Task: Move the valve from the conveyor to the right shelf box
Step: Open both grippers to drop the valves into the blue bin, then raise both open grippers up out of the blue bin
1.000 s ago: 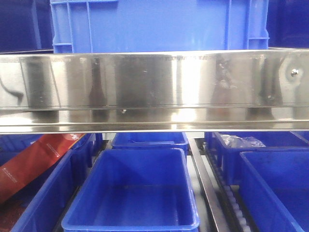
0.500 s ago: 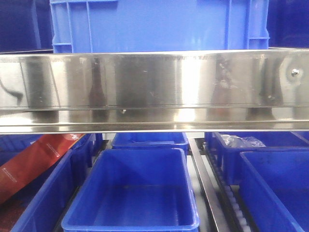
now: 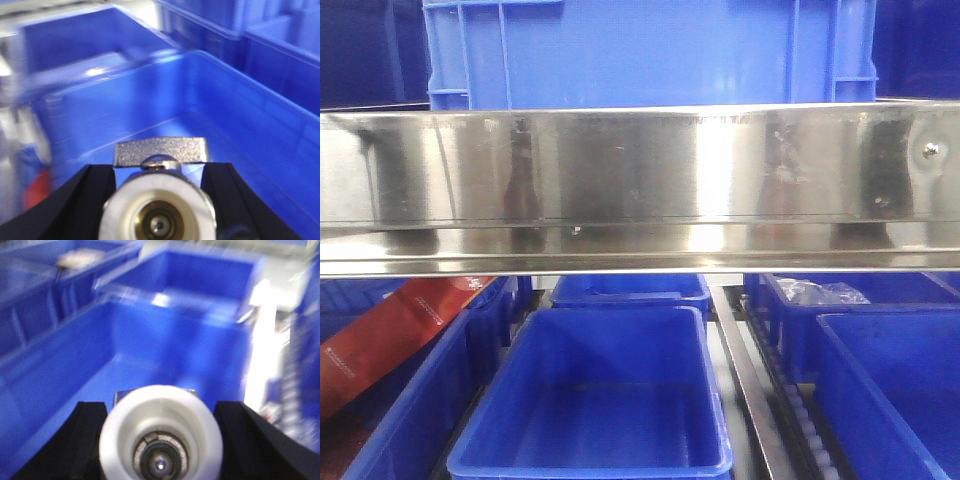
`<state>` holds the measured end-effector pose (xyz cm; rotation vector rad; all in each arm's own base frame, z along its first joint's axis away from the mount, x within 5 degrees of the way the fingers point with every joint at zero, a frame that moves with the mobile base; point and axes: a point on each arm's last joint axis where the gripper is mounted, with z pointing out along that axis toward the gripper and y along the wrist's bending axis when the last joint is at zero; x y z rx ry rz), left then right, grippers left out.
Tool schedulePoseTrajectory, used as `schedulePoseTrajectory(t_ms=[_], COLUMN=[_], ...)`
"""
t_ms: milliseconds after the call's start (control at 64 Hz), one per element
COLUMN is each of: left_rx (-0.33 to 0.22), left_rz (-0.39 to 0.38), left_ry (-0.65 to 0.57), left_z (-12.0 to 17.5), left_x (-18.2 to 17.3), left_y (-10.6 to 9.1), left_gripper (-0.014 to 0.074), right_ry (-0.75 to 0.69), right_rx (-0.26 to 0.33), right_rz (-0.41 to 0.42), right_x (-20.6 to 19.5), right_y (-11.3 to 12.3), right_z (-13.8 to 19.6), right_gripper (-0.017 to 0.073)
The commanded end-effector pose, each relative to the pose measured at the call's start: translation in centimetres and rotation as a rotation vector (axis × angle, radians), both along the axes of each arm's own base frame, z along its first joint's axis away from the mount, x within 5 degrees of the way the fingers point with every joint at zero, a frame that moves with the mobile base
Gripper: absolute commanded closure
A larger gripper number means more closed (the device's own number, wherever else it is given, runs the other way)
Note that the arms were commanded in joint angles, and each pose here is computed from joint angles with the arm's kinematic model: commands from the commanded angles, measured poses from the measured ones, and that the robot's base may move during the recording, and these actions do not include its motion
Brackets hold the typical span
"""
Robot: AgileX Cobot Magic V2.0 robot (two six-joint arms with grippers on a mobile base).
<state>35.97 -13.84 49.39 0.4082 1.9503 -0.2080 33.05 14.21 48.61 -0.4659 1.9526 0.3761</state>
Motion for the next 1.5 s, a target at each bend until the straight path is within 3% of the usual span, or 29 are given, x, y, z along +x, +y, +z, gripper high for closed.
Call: schedulePoseTrajectory(t_ms=[0,297,438,562,781,859,1047,1203,1281,1391,1438,1484], left_rx=[0.002,0.04,0.05,0.059,0.059,0.055,0.045,0.024,0.013,0.029,0.044,0.061], left_rz=[-0.008,-0.024,-0.026,-0.026,-0.026,-0.028,-0.032,-0.031,-0.029,-0.002,0.013,0.03], left_ry=[-0.001,0.2,0.242,0.264,0.264,0.264,0.233,0.156,0.114,0.06,0.05,0.048], left_z=[-1.5,-8.3,-9.6,-10.0,-10.0,-9.6,-6.6,-2.2,-0.1,2.4,3.2,3.7], left_x=[2.0,6.1,6.6,6.7,6.7,6.5,4.9,2.5,0.9,-1.3,-2.4,-3.1], left_y=[-1.1,-3.0,-3.2,-3.3,-3.3,-3.2,-2.6,-1.5,-0.9,0.4,1.0,1.5], left_gripper=[0.0705,0.0705,0.0668,0.0479,0.0005,-0.0021,0.0011,0.0073,0.0164,0.0389,0.0501,0.0578], right_ry=[-0.029,0.11,0.14,0.154,0.165,0.165,0.112,0.026,-0.014,-0.065,-0.083,-0.096], right_rx=[0.017,-0.039,-0.052,-0.058,-0.064,-0.064,-0.042,-0.008,0.007,0.026,0.02,0.016], right_rz=[0.009,0.027,0.027,0.029,0.035,0.041,0.052,0.05,0.052,0.053,0.047,0.032], right_x=[1.4,5.7,6.5,6.7,6.4,6.1,4.4,1.6,-0.1,-2.4,-3.3,-4.1], right_y=[1.1,3.7,4.1,4.1,4.1,4.0,3.4,2.1,1.4,0.4,-0.1,-0.6], right_z=[-0.6,-6.8,-8.1,-8.5,-8.1,-7.4,-4.0,-0.3,1.5,3.5,4.2,4.7], right_gripper=[0.0713,0.0699,0.0545,0.0333,0.0051,0.0027,0.0107,0.0331,0.0481,0.0667,0.0724,0.0719])
